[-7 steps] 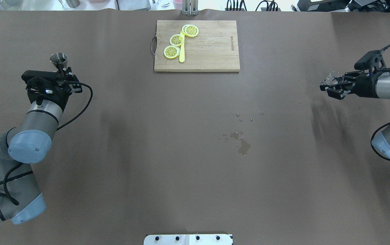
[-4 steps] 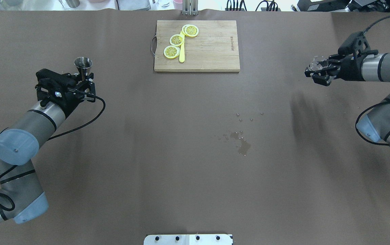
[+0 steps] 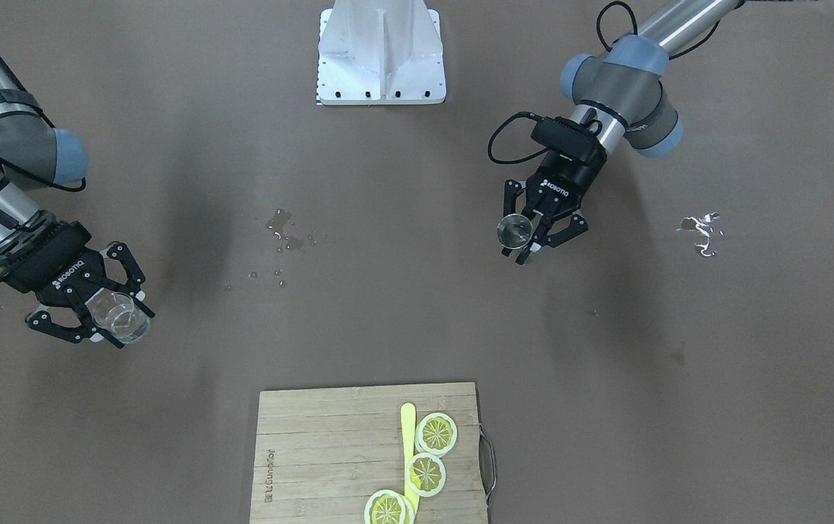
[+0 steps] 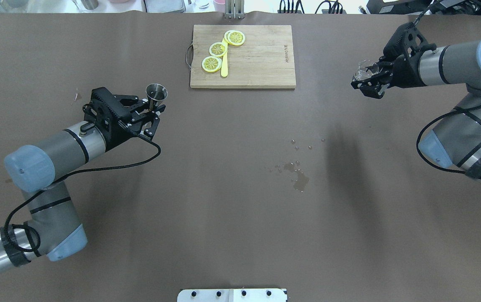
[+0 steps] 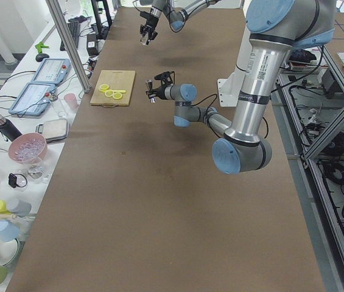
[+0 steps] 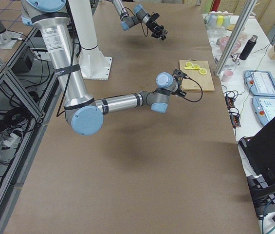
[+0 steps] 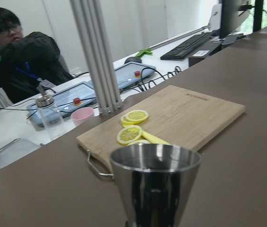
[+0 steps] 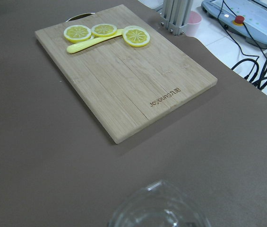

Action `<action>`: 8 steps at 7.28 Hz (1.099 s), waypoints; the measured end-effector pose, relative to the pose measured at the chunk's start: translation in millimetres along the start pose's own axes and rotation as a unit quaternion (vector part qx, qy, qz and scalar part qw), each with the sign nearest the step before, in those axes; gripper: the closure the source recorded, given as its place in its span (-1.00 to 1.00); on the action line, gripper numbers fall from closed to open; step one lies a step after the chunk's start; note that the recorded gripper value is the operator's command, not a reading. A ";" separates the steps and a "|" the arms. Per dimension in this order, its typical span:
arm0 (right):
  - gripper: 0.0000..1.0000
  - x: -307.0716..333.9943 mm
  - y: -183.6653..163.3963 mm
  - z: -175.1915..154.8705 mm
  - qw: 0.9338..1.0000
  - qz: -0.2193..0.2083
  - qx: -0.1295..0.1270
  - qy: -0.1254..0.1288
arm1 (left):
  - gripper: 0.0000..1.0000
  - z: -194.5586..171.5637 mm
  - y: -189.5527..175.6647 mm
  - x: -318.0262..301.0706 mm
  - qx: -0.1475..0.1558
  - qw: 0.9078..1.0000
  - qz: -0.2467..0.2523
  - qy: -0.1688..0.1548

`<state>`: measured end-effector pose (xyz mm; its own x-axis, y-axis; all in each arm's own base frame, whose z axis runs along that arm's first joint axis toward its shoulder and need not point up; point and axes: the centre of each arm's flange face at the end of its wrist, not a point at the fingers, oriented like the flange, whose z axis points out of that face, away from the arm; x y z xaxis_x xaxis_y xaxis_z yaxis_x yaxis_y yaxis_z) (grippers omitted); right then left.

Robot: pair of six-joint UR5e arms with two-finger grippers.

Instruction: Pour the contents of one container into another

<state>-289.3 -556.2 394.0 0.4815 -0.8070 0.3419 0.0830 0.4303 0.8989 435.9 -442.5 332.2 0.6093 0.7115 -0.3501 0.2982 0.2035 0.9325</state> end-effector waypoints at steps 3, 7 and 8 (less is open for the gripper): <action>1.00 -68.5 -45.3 -20.0 0.998 -0.011 -0.065 -0.021 | 1.00 51.0 -15.2 7.9 0.003 0.995 0.046 0.090; 1.00 -140.0 -106.0 -23.7 0.990 -0.054 -0.120 -0.051 | 1.00 102.7 -20.9 22.6 0.004 0.984 0.081 0.158; 1.00 -151.0 -113.0 -23.7 0.989 -0.059 -0.122 -0.062 | 1.00 107.6 -20.7 25.6 0.005 0.981 0.084 0.174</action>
<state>-350.7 -473.4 234.4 0.3468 -0.8941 0.2834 0.3469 0.4030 0.8469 524.3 -500.8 294.5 0.3643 0.9210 -0.1378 0.2234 0.0572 0.9730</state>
